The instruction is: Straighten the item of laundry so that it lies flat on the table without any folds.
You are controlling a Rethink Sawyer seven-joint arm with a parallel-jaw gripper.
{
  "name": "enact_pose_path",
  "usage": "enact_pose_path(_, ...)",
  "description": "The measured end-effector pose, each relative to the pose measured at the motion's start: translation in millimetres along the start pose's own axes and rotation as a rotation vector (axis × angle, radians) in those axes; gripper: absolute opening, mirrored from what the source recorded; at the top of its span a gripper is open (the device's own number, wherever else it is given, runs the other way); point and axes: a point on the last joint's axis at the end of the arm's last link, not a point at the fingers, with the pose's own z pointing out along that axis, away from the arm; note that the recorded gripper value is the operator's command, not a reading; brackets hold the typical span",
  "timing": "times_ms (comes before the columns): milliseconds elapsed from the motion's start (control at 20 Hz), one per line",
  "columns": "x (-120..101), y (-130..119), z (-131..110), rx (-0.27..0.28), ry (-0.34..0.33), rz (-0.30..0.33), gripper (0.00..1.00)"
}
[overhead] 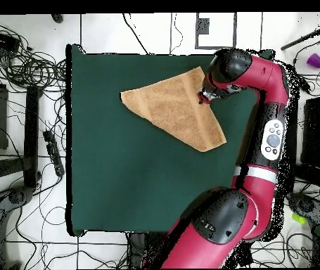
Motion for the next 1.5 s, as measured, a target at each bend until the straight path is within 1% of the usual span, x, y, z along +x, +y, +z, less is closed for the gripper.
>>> enact_pose_path(100,1.3,-6.1,-1.8,0.017,0.03,-0.111,1.0)
enact_pose_path(200,2.0,-7.1,-2.2,0.007,0.065,-0.182,1.0)
enact_pose_path(350,3.4,-5.1,-2.4,-0.025,0.111,-0.226,1.0)
enact_pose_path(400,6.5,-0.8,-3.2,-0.071,0.146,-0.223,1.0)
enact_pose_path(450,8.6,3.6,-4.6,-0.112,0.161,-0.211,1.0)
enact_pose_path(600,10.1,14.4,-10.2,-0.202,0.166,-0.186,1.0)
enact_pose_path(700,6.8,29.0,-20.4,-0.307,0.155,-0.142,1.0)
enact_pose_path(800,1.7,39.2,-29.5,-0.373,0.152,-0.098,1.0)
enact_pose_path(950,-4.9,48.6,-39.6,-0.424,0.165,-0.039,1.0)
enact_pose_path(1000,-9.8,53.5,-45.7,-0.444,0.174,-0.008,1.0)
enact_pose_path(1100,-19.5,60.6,-56.8,-0.463,0.182,0.033,1.0)
enact_pose_path(1150,-33.2,67.5,-70.2,-0.466,0.178,0.077,1.0)
enact_pose_path(1200,-37.6,69.2,-74.2,-0.463,0.174,0.092,1.0)
enact_pose_path(1300,-56.0,75.7,-87.6,-0.451,0.154,0.155,1.0)
enact_pose_path(1400,-64.7,79.4,-92.7,-0.448,0.147,0.189,1.0)
enact_pose_path(1450,-78.0,86.0,-97.7,-0.446,0.142,0.248,1.0)
enact_pose_path(1500,-83.0,88.8,-98.3,-0.445,0.142,0.27,1.0)
